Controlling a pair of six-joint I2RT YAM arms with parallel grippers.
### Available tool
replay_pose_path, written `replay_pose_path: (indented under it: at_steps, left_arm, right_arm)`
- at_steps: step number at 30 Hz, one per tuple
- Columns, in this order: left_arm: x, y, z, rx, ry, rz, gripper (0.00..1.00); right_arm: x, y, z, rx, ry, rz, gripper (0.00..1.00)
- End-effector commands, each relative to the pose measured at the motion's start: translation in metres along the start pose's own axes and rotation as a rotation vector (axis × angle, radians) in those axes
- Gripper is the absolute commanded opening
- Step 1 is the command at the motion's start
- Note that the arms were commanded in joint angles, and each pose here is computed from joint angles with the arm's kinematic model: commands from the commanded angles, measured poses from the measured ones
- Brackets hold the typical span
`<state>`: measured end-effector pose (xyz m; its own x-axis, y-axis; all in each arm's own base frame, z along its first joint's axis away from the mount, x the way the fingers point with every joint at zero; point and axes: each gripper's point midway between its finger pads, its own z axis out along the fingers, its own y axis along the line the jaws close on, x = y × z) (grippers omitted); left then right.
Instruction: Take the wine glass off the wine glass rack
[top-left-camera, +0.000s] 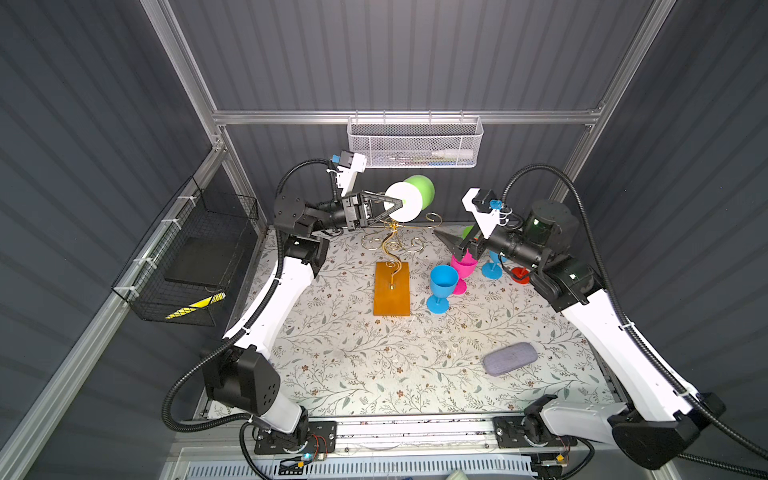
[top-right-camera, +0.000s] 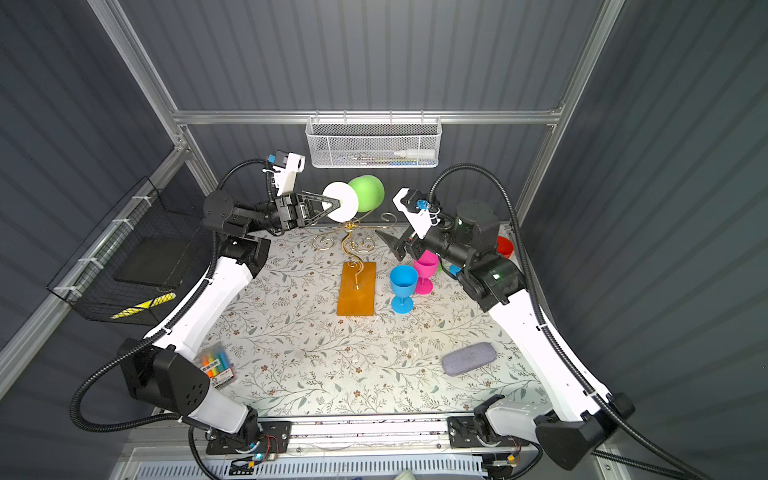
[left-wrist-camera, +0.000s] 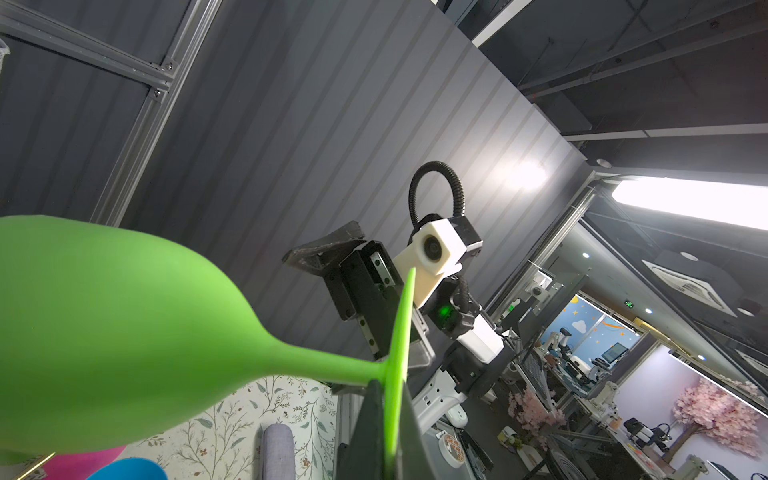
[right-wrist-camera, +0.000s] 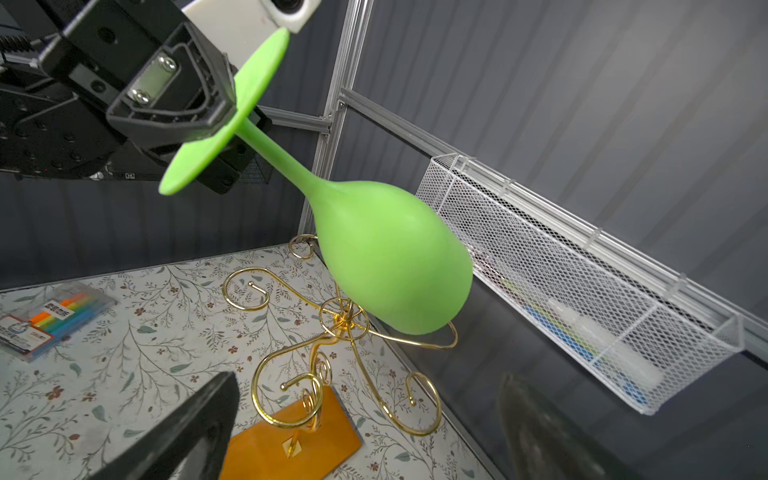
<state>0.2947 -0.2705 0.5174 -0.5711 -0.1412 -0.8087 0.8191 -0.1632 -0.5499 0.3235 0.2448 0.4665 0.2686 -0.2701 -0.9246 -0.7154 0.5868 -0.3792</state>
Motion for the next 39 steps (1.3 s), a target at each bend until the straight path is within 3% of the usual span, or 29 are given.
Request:
replay_pose_path:
  at_steps: [1,8,33,39]
  left_arm:
    - [-0.001,-0.014,0.001,0.033,0.019,0.021,0.0]
    - [-0.002,-0.02,0.001,0.046,0.02,0.01,0.0]
    - [-0.003,-0.026,0.0,0.113,0.004,-0.049,0.0]
    - [-0.004,-0.028,0.0,0.125,0.004,-0.045,0.0]
  right_arm:
    - [-0.021,0.001,0.004,-0.006,-0.1,-0.147,0.99]
    - [-0.019,-0.001,0.028,-0.019,-0.126,-0.209,0.99]
    - [-0.01,-0.012,0.089,-0.01,-0.144,-0.192,0.99]
    - [-0.005,-0.01,0.09,-0.016,-0.129,-0.18,0.9]
